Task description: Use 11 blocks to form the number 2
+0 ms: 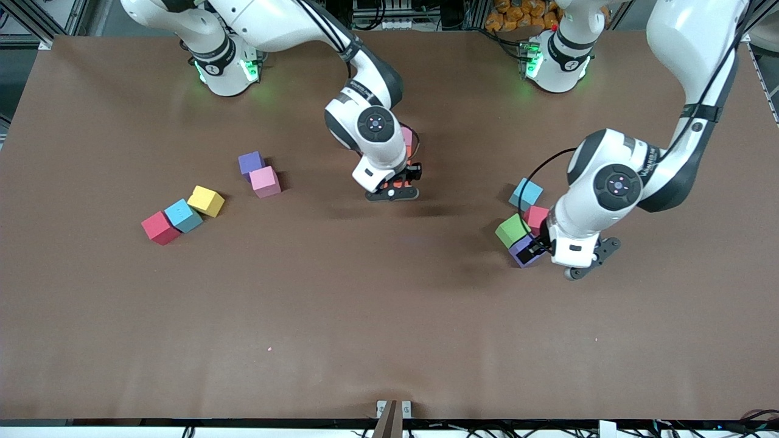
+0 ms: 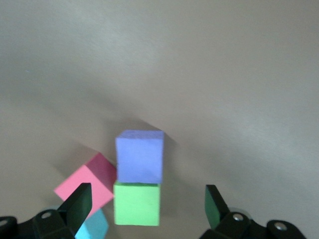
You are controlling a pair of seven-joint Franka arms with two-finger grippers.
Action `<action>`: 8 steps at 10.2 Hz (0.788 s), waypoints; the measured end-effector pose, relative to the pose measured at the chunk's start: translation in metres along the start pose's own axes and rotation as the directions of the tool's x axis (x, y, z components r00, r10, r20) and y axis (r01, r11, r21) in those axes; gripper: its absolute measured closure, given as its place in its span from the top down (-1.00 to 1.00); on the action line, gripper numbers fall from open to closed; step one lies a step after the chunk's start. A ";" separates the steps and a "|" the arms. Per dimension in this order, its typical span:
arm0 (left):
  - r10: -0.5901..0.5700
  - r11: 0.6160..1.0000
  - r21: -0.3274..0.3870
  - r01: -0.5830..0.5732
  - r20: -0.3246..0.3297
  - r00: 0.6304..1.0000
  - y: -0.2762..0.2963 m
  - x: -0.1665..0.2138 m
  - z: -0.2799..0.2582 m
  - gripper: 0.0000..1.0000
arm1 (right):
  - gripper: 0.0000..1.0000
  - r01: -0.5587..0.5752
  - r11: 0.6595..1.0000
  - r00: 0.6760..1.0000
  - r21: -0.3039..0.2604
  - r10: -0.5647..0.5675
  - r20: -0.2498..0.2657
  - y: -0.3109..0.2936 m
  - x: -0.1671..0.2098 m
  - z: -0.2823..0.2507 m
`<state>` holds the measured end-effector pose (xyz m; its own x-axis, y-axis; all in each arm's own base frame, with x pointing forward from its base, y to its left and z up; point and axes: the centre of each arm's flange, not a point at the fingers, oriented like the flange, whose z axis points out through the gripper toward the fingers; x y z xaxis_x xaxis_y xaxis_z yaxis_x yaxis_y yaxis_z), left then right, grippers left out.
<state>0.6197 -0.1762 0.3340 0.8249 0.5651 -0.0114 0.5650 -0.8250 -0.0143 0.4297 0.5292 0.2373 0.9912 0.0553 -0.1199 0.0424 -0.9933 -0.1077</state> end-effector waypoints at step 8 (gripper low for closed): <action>0.321 0.943 0.081 -0.324 0.042 0.946 -0.040 -0.005 0.015 1.00 | 0.23 0.010 0.999 1.000 -0.043 -0.009 0.022 0.004 -0.003 0.032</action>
<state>0.5928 -0.1461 0.3197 0.9613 0.2696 -0.0571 0.2640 -0.9603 -0.0903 0.4231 0.5281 0.2053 0.9879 0.0660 -0.1403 0.0572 -0.9962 -0.0660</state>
